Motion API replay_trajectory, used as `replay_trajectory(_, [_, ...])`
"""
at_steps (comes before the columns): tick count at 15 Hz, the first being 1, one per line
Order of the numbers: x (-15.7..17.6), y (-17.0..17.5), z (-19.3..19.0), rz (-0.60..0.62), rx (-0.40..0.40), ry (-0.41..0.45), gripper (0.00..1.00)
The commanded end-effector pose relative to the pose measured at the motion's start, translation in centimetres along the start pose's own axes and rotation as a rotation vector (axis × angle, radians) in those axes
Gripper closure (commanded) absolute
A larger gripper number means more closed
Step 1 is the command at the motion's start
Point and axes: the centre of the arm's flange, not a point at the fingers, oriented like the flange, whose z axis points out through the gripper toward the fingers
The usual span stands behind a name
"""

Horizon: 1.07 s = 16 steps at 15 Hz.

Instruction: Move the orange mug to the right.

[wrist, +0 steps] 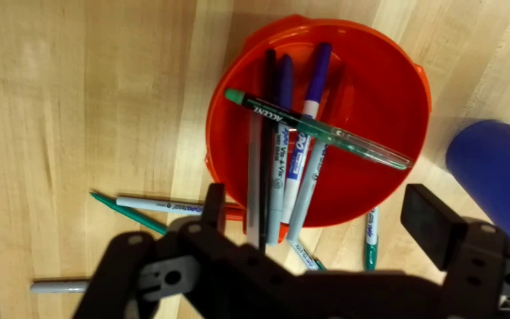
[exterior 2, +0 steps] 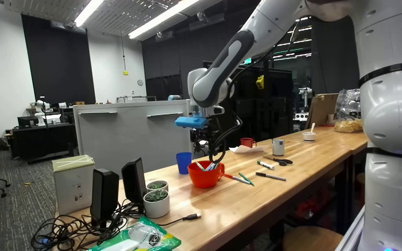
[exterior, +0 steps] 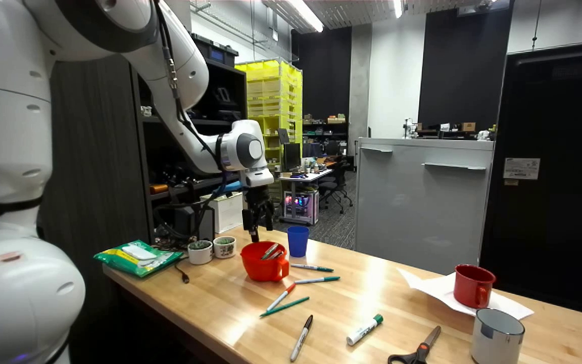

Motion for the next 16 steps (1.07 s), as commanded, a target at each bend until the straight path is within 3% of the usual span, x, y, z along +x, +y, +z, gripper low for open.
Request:
replay_trajectory(1, [0.4,0.9,0.7,0.054,-0.066,-0.053,0.0])
replay_trajectory(16, [0.4,2.4,5.4,0.171,-0.151,-0.187,0.0])
